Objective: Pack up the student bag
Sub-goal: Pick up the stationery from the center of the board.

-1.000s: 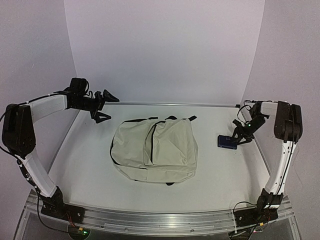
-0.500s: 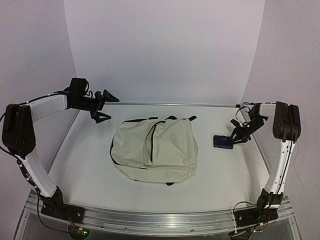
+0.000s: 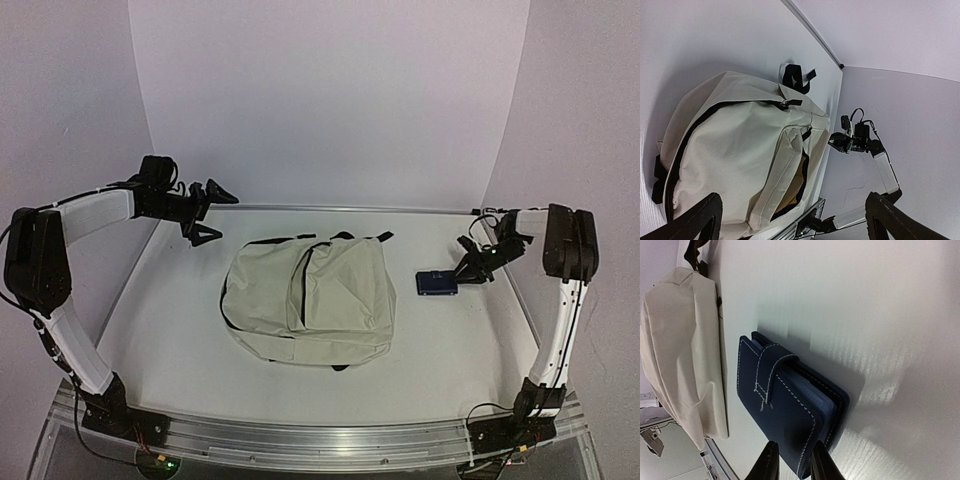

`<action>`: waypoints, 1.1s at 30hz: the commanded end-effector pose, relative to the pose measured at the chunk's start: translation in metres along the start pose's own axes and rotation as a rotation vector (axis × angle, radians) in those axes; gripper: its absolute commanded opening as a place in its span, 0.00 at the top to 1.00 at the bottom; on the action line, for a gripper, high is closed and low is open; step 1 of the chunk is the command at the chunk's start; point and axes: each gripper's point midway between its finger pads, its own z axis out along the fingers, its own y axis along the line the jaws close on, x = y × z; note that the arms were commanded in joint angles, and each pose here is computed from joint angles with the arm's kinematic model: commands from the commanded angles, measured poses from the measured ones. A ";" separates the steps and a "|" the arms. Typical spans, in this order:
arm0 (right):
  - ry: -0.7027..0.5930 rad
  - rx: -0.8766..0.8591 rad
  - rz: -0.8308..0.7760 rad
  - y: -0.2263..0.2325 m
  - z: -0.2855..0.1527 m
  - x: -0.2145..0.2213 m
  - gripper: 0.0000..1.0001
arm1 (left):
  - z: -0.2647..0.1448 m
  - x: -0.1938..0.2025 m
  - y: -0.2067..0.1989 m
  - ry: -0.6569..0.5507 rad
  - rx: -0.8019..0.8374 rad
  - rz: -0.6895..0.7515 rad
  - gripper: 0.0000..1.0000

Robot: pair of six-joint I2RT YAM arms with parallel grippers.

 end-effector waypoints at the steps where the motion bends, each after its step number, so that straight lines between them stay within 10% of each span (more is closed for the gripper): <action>1: 0.024 -0.060 0.007 0.016 0.019 0.004 0.78 | -0.001 -0.007 -0.010 -0.027 0.016 0.031 0.00; 9: 0.035 -0.091 0.005 0.029 0.038 0.002 0.76 | -0.002 -0.005 -0.008 -0.026 0.010 0.025 0.00; 15: 0.029 -0.087 -0.009 0.041 0.036 -0.002 1.00 | -0.001 -0.005 -0.007 -0.024 0.006 0.026 0.00; 33: -0.201 0.018 -0.231 0.167 -0.088 -0.012 1.00 | -0.025 -0.006 -0.060 -0.005 0.037 0.192 0.00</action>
